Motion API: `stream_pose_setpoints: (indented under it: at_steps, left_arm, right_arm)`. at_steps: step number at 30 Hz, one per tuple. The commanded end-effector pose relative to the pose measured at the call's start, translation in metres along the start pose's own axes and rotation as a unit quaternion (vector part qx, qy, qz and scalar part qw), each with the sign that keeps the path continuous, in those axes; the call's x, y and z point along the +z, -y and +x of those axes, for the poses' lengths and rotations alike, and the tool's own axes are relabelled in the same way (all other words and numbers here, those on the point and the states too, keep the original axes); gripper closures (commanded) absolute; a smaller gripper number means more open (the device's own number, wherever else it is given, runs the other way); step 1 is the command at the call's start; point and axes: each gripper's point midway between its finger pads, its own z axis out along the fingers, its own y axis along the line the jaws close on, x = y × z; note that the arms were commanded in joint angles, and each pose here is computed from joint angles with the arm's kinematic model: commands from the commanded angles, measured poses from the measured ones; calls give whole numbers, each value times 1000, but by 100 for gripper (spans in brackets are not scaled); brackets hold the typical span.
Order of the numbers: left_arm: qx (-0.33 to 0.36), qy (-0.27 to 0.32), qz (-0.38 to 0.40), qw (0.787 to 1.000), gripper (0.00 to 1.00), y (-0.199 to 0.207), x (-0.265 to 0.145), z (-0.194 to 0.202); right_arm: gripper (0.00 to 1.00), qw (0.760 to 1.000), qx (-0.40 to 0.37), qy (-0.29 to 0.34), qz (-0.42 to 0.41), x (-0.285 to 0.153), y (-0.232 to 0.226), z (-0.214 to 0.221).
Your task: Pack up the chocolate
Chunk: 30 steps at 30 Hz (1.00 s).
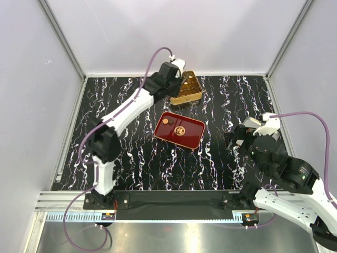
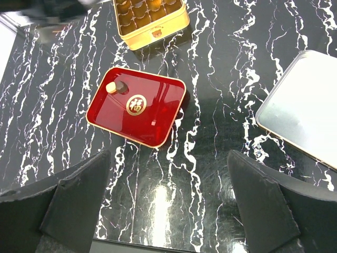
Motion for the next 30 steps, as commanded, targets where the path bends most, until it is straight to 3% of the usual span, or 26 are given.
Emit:
stream_pose_setpoints:
  at_steps: [1, 2, 6, 12, 30]
  left_arm:
    - [-33, 39, -9, 999, 62, -7, -68, -24]
    - [-32, 5, -12, 999, 62, -8, -71, 2]
    - [-28, -37, -21, 999, 62, -4, -109, 40]
    - [-20, -84, -19, 996, 62, 15, -128, 96]
    - [3, -151, -46, 987, 62, 17, -111, 153]
  right_arm:
    - [0, 1000, 12, 14, -2, -6, 0, -11]
    - [0, 1000, 12, 14, -3, -7, 0, -11]
    - [0, 1000, 12, 10, -6, -9, 2, -9]
    - [0, 1000, 22, 9, -20, -12, -2, -9]
    - [0, 1000, 23, 12, -18, -16, 2, -12]
